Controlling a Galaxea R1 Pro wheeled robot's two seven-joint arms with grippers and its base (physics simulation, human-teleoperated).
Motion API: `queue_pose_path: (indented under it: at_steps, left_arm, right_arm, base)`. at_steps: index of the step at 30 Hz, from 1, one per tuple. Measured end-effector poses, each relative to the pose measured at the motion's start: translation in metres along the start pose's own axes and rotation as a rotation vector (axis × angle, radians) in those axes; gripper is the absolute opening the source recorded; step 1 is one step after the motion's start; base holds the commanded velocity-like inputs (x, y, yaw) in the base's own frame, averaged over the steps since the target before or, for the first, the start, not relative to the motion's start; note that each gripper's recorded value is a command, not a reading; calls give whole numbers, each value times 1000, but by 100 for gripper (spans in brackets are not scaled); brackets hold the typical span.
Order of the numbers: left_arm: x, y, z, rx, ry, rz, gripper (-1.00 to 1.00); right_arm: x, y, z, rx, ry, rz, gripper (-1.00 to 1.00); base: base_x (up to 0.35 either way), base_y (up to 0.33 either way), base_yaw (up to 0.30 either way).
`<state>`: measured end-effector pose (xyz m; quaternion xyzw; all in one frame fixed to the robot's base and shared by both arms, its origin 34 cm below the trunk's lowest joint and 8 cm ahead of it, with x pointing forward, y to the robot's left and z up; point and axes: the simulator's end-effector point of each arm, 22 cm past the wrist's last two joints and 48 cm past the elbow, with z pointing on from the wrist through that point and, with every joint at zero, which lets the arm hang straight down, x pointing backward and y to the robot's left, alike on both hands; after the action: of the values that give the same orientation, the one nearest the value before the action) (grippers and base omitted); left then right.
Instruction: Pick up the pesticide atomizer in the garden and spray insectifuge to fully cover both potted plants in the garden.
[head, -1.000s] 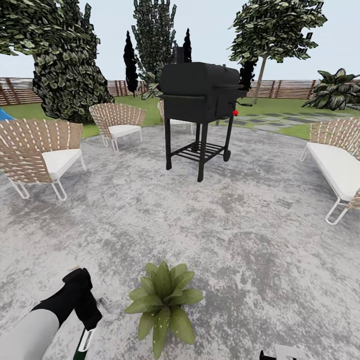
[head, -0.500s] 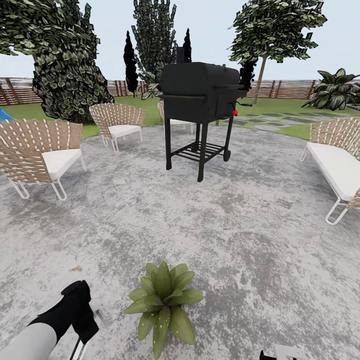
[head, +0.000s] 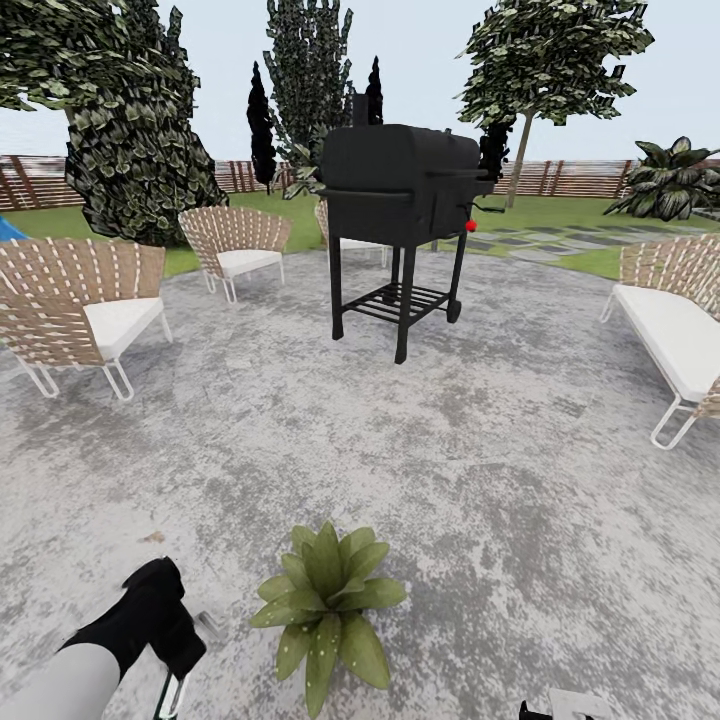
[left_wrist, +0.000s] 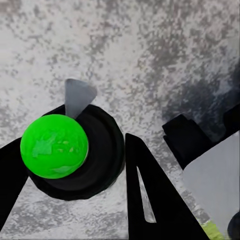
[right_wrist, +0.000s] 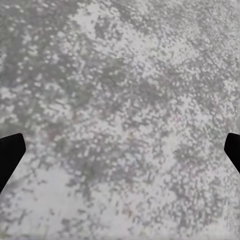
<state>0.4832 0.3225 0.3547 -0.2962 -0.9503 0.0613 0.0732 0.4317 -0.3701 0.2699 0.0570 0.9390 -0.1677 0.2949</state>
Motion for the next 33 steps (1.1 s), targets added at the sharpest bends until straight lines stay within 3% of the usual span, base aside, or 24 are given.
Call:
queue_pose_path:
  at_steps: [4,7,12,18,33]
  left_arm:
    - [-20,-19,1,19,-24,24,-100]
    - [-22,-21,1,18,-26,30,-100]
    - [-5,-9,3,7,0,18,-100]
    - [24,25,-4,-28,21,-29,-100]
    - [17,13,0,-12,9,-26,-100]
  right_arm:
    - [0,0,0,0,0,0,100]
    - [0,0,0,0,0,0,100]
    - [0,0,0,0,0,0,100]
    - [0,1,0,-1,0,0,100]
    - [-1,0,0,2,-2,2,100]
  base:
    - [7,0,0]
    - [60,0,0]
    - [54,0,0]
    - [5,0,0]
    - [-66,-62,58]
